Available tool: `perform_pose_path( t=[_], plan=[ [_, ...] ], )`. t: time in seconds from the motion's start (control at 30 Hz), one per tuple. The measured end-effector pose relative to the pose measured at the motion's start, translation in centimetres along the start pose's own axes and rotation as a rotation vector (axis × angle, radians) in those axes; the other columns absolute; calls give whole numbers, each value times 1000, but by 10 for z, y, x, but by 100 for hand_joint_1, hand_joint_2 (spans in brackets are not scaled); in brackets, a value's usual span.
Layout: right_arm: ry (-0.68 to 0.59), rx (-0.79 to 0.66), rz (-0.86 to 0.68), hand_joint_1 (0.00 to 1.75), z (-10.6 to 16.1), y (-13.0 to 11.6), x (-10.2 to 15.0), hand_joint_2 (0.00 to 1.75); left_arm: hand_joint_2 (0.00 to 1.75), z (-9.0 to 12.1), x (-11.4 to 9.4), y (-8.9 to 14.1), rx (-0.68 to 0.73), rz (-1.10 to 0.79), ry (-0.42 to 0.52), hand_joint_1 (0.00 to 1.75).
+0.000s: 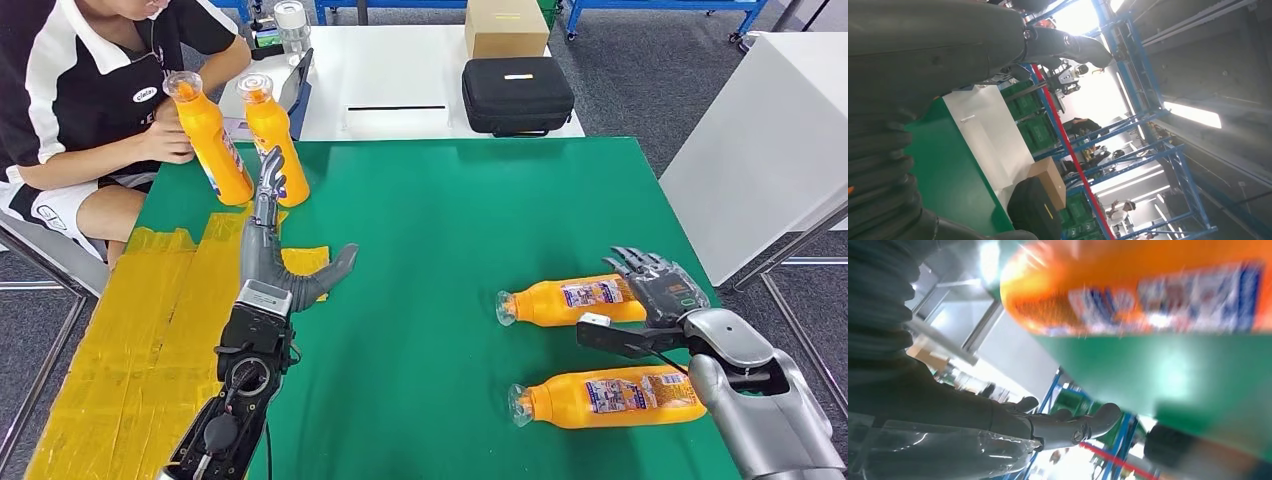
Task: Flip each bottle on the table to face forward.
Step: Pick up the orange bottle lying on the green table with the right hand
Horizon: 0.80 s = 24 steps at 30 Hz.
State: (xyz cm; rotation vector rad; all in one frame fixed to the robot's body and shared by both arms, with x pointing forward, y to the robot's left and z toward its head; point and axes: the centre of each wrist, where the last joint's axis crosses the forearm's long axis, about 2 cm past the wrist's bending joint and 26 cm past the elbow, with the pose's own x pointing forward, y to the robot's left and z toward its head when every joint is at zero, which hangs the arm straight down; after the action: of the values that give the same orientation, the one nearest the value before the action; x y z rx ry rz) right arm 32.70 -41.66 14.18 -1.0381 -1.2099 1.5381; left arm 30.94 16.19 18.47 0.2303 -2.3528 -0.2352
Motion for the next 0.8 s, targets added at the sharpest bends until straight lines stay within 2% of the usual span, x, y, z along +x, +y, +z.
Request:
perform_pose_path(
  t=[0.3,0.8],
  plan=[
    [65,14,3,0,-23,2,-4,175,175,-1,0,-1,-1,1,1,0],
    [98,137,-53,0,-32,24,-11,175,175,2,-4,-5,-13,5,23,0]
  ],
)
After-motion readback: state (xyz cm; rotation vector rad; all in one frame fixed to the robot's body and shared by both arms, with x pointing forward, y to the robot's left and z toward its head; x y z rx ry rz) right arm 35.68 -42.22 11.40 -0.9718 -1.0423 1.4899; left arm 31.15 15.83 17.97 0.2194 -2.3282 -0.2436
